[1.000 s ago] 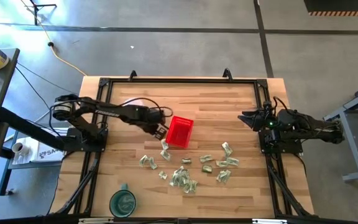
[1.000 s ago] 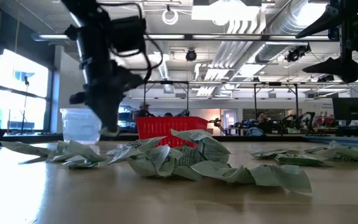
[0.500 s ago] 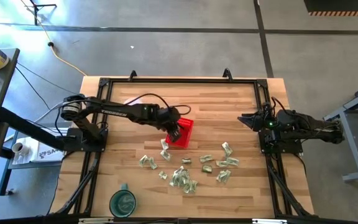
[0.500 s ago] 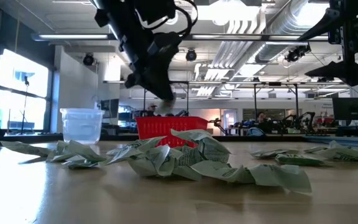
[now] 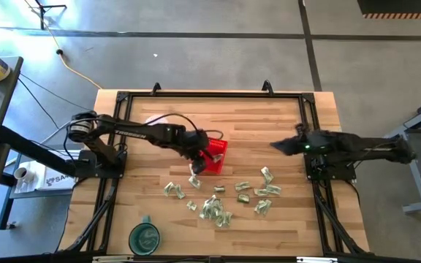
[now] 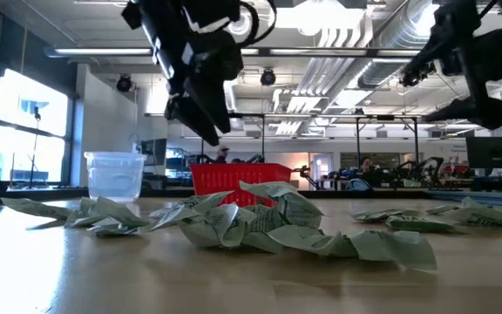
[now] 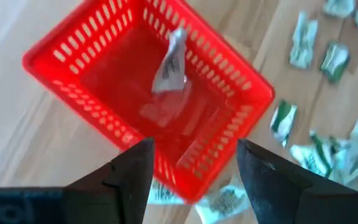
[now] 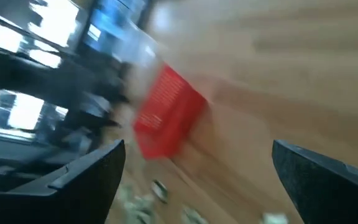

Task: Pick and place Stevia / Truvia into bins
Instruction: Put the stevia packet into the red basket

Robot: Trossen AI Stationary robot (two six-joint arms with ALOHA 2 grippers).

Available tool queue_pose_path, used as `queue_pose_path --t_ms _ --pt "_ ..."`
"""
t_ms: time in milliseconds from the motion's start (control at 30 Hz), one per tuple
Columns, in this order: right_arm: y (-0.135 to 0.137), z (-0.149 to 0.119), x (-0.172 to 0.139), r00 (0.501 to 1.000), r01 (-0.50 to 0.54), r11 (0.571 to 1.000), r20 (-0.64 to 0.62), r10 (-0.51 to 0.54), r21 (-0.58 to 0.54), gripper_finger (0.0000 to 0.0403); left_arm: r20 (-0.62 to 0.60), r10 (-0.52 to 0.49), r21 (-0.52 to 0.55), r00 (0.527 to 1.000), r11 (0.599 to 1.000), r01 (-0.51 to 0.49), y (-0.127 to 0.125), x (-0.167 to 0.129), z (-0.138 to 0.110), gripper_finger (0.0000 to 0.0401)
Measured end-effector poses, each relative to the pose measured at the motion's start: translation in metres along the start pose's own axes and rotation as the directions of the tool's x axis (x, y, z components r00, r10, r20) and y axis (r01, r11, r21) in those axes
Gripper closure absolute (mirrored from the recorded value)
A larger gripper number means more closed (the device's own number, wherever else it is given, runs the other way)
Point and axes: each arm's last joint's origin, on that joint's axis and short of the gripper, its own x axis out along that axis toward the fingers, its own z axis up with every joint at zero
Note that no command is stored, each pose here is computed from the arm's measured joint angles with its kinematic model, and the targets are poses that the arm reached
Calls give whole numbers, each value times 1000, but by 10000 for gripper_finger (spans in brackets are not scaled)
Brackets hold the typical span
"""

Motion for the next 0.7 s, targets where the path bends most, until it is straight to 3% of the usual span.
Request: queue_pose_path --t_ms 167,300,433,567,700 --pt "-1 -16 34 951 186 982 -253 -176 17 8 -19 43 -16 999 999 -43 -7 -13 -10 164" --pt "5 -26 54 893 290 957 -358 -274 -10 8 -50 59 -60 997 996 -62 -10 -17 -16 181" --pt "1 -37 71 818 416 907 -407 -406 -70 11 -82 68 -72 994 995 -74 -9 -19 -19 196" --pt "-6 -45 84 733 545 829 -408 -544 -125 25 -108 90 -67 990 993 -98 -6 -26 -23 211" --pt "-4 -49 98 690 586 793 -410 -597 -168 45 -115 123 -73 986 989 -132 -2 -36 -28 226"
